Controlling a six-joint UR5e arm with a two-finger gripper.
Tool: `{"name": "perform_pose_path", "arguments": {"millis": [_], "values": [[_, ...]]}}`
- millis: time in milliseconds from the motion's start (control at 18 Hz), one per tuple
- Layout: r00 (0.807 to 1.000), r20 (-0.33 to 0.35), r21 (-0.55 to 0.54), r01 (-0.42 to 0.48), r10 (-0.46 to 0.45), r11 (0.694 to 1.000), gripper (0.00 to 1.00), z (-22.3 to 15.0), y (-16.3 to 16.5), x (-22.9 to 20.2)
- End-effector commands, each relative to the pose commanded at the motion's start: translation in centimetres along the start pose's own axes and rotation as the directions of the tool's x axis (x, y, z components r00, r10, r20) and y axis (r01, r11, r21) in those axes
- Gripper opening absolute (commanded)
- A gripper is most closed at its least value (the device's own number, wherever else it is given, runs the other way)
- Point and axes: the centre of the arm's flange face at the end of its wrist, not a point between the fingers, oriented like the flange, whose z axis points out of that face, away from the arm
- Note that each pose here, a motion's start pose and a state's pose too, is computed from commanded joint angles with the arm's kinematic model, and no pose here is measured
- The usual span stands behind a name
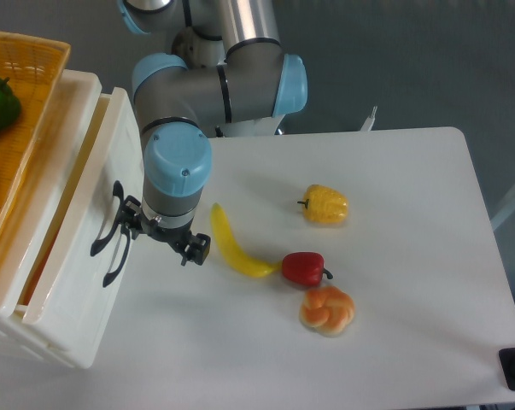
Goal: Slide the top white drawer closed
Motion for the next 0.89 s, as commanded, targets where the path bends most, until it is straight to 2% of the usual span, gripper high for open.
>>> {"name": "perform_pose_path", "arguments": {"millis": [889], "values": [[1.000,-0.008,0.013,-0.001,0.001,1.000,1.00,-0.36,-0.02,0.26]]}}
